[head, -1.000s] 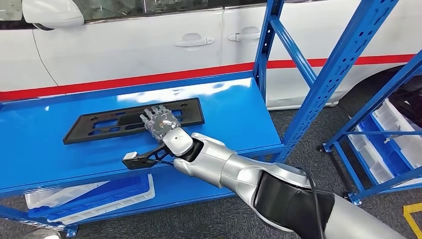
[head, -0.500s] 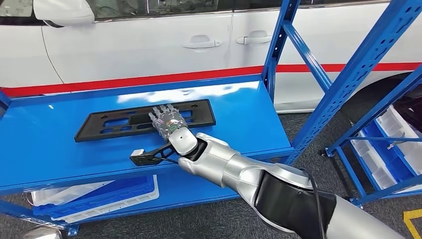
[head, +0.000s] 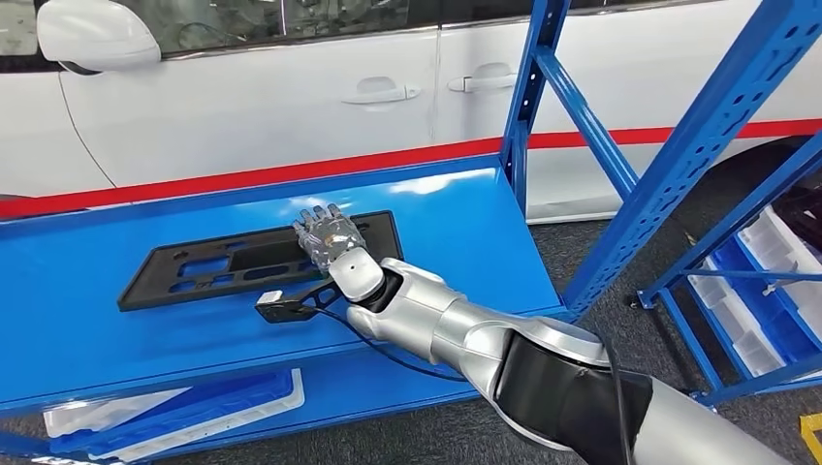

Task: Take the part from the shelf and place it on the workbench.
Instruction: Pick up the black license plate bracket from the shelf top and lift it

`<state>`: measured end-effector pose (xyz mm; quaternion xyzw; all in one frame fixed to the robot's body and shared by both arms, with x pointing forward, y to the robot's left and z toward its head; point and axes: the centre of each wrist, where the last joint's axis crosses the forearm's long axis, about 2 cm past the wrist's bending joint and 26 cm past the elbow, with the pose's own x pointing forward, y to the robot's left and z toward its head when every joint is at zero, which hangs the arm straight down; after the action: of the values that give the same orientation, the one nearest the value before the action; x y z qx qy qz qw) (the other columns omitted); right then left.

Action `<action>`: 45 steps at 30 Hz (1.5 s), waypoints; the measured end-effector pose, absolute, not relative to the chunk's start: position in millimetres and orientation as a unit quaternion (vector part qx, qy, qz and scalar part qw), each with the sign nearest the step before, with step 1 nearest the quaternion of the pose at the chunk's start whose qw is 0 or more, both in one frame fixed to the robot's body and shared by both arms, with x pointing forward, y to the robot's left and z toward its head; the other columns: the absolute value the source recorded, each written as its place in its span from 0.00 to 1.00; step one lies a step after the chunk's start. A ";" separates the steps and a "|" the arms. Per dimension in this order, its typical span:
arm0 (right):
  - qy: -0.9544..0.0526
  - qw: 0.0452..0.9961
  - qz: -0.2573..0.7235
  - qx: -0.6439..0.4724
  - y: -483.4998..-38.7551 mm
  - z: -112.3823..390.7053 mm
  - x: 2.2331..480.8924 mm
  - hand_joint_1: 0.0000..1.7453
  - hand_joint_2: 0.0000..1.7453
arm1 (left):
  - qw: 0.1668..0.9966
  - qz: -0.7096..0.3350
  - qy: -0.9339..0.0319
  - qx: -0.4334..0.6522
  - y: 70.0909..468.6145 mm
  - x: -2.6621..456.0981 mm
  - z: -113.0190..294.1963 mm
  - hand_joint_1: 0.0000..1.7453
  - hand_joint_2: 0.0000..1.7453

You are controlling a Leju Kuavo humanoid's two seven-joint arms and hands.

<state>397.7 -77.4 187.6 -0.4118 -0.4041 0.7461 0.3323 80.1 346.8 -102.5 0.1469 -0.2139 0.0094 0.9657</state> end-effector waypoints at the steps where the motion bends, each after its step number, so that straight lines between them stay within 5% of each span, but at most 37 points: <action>1: -0.404 0.332 0.746 -0.412 -77.4 188.0 398.0 0.00 1.00 | 0.966 0.009 -0.215 0.147 346.9 80.7 -102.4 0.00 0.00; 12: -0.398 0.335 0.750 -0.409 -78.2 184.6 396.7 0.05 1.00 | 0.965 0.011 -0.215 0.146 346.3 79.5 -102.7 0.00 0.00; 16: -0.388 0.338 0.755 -0.406 -79.1 183.3 396.6 0.96 1.00 | 0.965 0.014 -0.219 0.146 345.9 79.9 -102.7 0.00 0.00; 29: -0.388 0.340 0.760 -0.396 -78.8 185.5 397.8 1.00 1.00 | 0.957 0.025 -0.263 0.115 343.8 79.7 -103.2 0.00 0.00; 33: -0.394 0.338 0.756 -0.399 -78.7 188.6 399.5 1.00 1.00 | 0.955 0.024 -0.275 0.106 343.7 81.1 -103.0 0.00 1.00; 45: -0.428 0.332 0.738 -0.403 -74.0 193.4 397.0 1.00 1.00 | 0.949 0.023 -0.298 0.097 342.4 80.8 -103.2 0.00 1.00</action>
<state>397.0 -74.0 193.4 -0.4029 -0.4276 0.7379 0.3320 80.8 342.4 -103.2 0.0971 -0.2980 0.0230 0.9493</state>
